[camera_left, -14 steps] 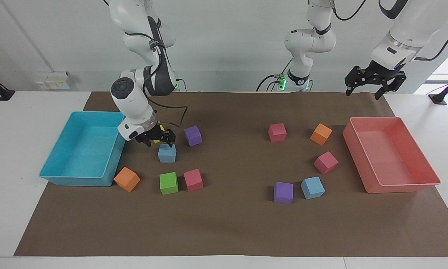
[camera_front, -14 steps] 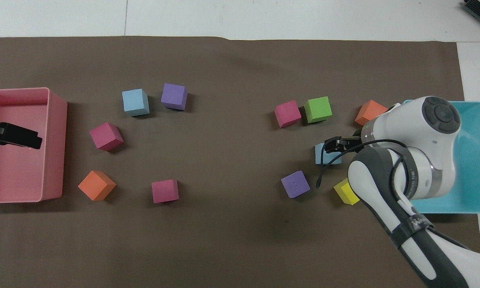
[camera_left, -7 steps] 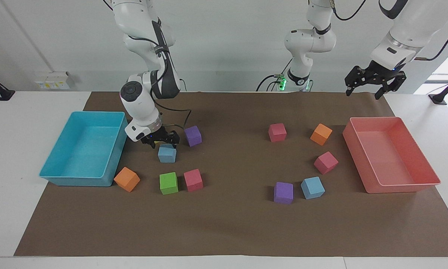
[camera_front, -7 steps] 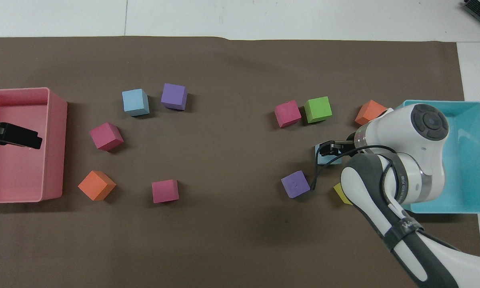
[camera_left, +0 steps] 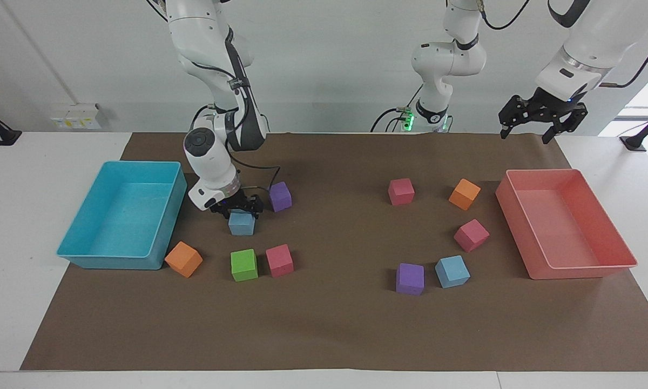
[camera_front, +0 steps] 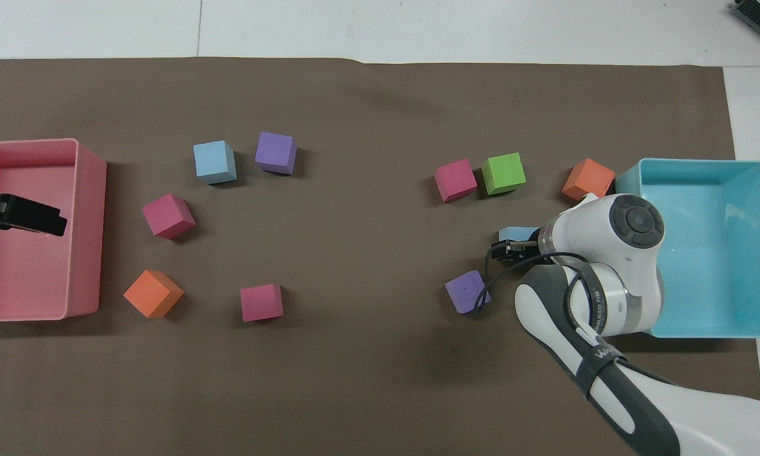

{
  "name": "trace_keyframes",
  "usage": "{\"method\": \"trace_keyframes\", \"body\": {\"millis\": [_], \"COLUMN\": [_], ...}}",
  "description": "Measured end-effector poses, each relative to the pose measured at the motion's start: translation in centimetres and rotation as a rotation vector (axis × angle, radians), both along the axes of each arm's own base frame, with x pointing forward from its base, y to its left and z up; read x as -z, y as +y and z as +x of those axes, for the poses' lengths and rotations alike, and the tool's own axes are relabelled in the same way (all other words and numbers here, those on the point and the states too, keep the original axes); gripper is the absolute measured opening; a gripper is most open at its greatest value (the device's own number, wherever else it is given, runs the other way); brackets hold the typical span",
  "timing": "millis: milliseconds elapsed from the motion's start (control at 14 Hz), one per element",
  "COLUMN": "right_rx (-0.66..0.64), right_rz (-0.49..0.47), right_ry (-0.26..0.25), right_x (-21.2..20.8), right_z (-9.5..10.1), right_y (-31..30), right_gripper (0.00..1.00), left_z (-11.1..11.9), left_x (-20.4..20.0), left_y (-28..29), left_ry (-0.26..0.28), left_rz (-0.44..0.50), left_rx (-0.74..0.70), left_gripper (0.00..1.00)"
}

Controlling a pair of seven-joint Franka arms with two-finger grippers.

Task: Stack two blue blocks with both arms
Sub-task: 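Close the right gripper on the light blue cube and lift it, then carry the light blue cube to the table center and set it down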

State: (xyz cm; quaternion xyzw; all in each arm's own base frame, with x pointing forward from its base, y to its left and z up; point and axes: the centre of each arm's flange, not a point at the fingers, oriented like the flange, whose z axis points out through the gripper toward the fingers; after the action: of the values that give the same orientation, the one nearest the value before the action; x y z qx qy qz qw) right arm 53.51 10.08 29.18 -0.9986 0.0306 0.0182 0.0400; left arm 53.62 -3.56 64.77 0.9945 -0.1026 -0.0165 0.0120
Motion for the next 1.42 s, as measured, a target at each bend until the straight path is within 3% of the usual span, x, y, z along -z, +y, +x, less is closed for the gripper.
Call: {"method": "trace_keyframes", "body": {"millis": [285,498,569,997,1424], "right_rx": [0.001,0.000,0.000,-0.114,-0.172], "right_rz": [-0.002,-0.001,-0.001,0.006,0.033], "right_ry": [0.002,-0.004,-0.005,-0.041,-0.026], "right_x": [0.4,0.4,0.4,-1.1,-9.9], "right_z": [0.0,0.0,0.1,1.1,2.2], "right_y": [0.0,0.0,0.0,-0.2,-0.3], "right_gripper": [1.00,0.66,0.61,0.56,0.56], "left_z": [0.0,0.0,0.0,0.0,0.0], "left_x": [0.0,0.0,0.0,0.0,0.0], "left_y": [0.0,0.0,0.0,0.0,0.0], "left_ry": [0.000,0.000,0.000,0.000,0.000], "left_rz": [0.000,0.000,0.000,0.000,0.000], "left_rx": [0.000,0.000,0.000,0.000,0.000], "left_gripper": [1.00,1.00,1.00,1.00,1.00]}}
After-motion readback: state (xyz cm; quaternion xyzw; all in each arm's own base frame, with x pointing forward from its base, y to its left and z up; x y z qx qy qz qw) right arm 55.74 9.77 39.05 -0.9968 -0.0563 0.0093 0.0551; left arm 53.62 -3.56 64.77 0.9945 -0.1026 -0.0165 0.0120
